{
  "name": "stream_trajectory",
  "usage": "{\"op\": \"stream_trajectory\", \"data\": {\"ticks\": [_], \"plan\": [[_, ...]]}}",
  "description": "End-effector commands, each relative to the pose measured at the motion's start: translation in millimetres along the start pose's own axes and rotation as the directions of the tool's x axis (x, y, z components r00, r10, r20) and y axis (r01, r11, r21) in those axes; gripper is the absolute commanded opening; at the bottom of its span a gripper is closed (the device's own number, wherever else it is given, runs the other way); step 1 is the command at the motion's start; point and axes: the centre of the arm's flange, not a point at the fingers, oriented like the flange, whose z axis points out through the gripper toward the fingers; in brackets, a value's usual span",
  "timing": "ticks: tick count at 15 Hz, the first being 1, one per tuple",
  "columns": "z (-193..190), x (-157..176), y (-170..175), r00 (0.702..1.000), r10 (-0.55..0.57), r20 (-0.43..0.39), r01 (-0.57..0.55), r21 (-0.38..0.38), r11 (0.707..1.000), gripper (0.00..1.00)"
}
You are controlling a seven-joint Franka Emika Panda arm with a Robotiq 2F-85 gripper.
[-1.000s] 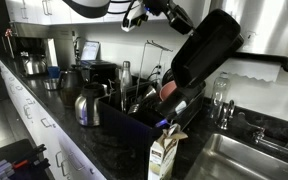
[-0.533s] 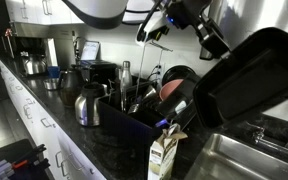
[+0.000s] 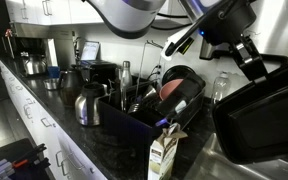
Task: Put the black bowl in the sink
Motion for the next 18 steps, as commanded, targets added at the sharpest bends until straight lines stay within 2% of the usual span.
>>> {"op": "stream_trajectory", "data": {"ticks": [1,2,11,12,14,18], "plan": [[5.4,-3.8,-6.3,1.000,-0.010,0.022,0.010,0.009,1.000,0.02],[9.5,-7.1,-10.5,0.999,-0.018,0.032,0.017,0.012,1.000,0.07],[8.2,-4.7,-7.3,1.000,-0.008,0.028,0.007,0.010,1.000,0.07],[8.1,-4.6,-7.2,1.000,-0.008,0.028,0.007,0.010,1.000,0.02],[-12.6,-10.9,23.7,0.999,0.042,0.030,-0.041,-0.024,0.999,0.02],[-3.1,12.8,37.3,0.986,0.167,-0.002,-0.167,-0.056,0.984,0.02]]}}
